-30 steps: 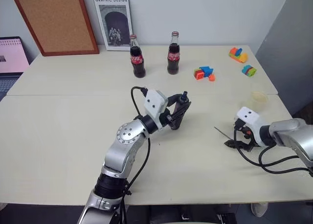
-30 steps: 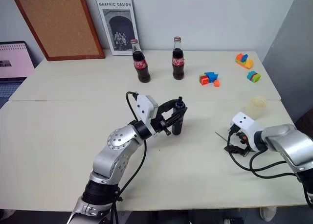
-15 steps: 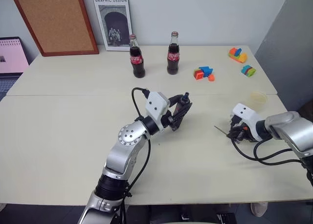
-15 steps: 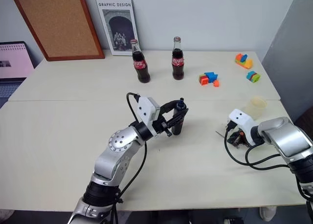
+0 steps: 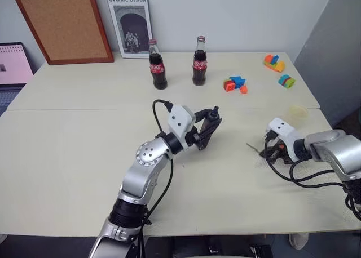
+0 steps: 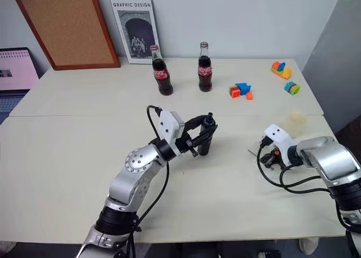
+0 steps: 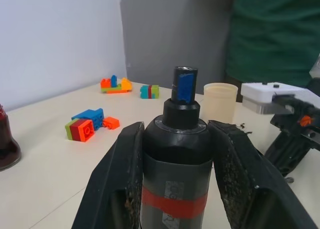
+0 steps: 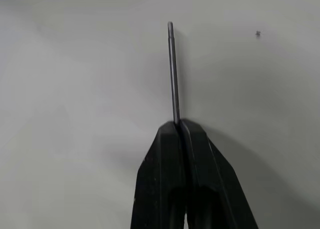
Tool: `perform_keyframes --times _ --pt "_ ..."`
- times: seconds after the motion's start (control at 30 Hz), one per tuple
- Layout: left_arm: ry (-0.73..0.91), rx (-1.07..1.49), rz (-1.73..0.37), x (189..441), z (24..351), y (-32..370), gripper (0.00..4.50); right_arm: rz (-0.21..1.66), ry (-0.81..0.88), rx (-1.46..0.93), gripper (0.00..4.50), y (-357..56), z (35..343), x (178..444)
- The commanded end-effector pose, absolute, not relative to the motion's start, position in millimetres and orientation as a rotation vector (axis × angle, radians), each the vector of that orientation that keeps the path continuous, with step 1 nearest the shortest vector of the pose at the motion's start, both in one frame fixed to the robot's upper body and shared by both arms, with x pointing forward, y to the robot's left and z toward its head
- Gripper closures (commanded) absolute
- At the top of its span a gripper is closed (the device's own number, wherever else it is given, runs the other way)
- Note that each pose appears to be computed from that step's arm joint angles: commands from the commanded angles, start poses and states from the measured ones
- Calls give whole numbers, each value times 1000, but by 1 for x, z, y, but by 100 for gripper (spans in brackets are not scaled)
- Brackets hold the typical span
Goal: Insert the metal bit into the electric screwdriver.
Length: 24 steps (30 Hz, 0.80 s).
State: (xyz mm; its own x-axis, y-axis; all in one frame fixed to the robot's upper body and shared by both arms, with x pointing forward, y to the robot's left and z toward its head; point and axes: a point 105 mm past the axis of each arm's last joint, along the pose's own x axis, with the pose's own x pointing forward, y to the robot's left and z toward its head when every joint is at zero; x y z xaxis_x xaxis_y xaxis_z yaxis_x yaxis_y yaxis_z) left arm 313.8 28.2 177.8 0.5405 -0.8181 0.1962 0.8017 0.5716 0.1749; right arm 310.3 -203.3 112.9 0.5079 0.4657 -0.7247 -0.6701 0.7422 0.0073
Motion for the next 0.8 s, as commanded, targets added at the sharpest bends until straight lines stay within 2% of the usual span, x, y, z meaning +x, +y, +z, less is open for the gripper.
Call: perform_keyframes --times 0.03,0.13,0.23,0.43,0.63,0.8 --pt "-310 84 -1002 312 195 33 287 709 517 -221 450 -192 160 312" --pt "-305 86 -1010 313 198 35 288 717 357 -141 450 -181 184 310" --pt "-308 88 -989 316 202 39 288 682 72 -48 450 -164 226 311" --pt "-323 68 -964 318 210 38 288 641 -191 28 450 -137 263 311" --pt "-358 36 -893 319 216 35 288 665 -340 102 450 -109 291 313" --pt "-340 -5 -890 314 213 30 288 718 -424 159 450 -91 301 309"
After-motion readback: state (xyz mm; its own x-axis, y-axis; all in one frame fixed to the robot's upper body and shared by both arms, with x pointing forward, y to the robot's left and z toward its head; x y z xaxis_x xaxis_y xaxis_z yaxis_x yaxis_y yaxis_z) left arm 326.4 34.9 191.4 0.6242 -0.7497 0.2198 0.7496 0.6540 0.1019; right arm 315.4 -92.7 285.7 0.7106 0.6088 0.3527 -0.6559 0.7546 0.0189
